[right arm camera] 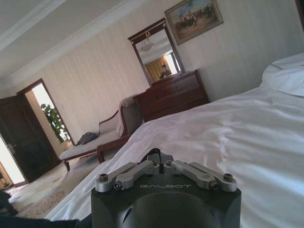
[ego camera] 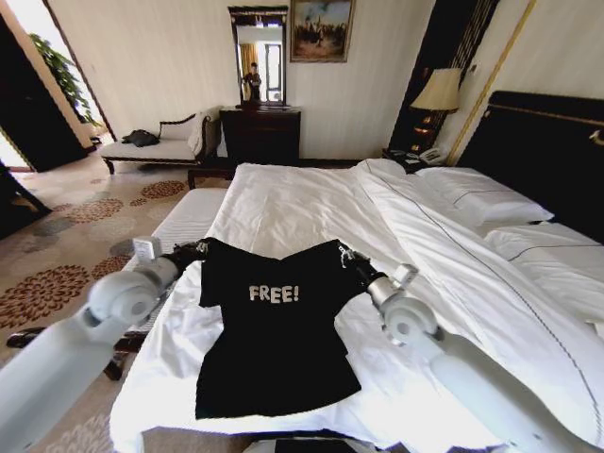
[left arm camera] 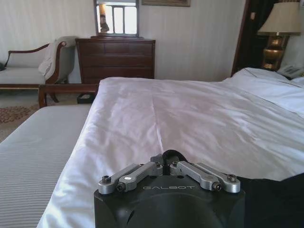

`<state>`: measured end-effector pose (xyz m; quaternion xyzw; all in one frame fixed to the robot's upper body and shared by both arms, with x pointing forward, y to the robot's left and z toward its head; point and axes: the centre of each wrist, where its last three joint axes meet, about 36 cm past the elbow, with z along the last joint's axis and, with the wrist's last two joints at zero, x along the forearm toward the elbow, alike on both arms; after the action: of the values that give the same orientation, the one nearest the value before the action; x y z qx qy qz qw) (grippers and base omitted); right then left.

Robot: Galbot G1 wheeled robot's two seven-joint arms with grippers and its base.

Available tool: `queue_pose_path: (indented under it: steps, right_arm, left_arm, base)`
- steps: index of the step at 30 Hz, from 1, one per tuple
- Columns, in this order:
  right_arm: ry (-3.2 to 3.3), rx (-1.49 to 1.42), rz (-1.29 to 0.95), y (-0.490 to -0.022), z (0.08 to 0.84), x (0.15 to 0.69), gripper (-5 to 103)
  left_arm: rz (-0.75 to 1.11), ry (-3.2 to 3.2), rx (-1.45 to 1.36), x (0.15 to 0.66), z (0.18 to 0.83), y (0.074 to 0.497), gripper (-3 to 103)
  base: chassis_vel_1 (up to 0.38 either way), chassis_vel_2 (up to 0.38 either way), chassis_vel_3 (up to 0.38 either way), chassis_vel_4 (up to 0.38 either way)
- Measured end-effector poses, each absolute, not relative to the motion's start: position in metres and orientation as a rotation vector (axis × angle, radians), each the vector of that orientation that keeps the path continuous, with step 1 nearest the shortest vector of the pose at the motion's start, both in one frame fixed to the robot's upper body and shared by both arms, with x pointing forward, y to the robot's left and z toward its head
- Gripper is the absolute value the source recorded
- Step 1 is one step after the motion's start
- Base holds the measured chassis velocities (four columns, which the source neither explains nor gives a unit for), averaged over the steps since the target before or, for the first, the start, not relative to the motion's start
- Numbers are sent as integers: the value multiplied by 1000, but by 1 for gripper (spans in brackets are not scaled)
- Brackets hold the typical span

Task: Fold the clothes on the bed.

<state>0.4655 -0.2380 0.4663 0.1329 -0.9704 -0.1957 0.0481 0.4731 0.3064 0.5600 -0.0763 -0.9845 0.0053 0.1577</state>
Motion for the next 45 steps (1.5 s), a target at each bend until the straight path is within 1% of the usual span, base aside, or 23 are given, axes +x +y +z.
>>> queue_pose_path:
  steps: [2,3,7,15,18,24,28,33,38,45]
  right_arm:
    - [-3001,359,-578,-239,458,487,0]
    - [-3001,359,-578,-239,458,487,0]
    - [-3069,263,-550,-246,443,521,0]
    - [-3124,112,-551,-248,424,563,0]
    - [-3133,64,-558,-247,419,573,0]
    - [-3123,19,-545,-244,403,574,0]
    - [-3111,-72,-470,-240,383,575,0]
    - [-3084,-138,-441,-239,363,582,0]
    - [-3058,-144,-437,-230,334,593,0]
    - [-3036,-129,-410,-221,318,604,0]
  left_arm:
    - [59,-2819,-169,495,543,300,2]
    - [59,-2819,-169,495,543,300,2]
    - [162,-2810,-113,526,514,288,2]
    - [285,-2822,-72,564,493,268,2]
    - [261,-2831,-63,580,489,260,2]
    - [226,-2835,-37,604,481,251,2]
    - [204,-2805,25,626,465,248,2]
    - [187,-2772,57,640,446,243,2]
    - [195,-2739,59,652,426,217,2]
    - [170,-2726,35,667,417,194,2]
  base:
    - [0,0,0,0]
    - [0,0,0,0]
    - [0,0,0,0]
    - [0,0,0,0]
    - [0,0,0,0]
    - [0,0,0,0]
    - [0,0,0,0]
    - [0,0,0,0]
    - [0,0,0,0]
    - [0,0,0,0]
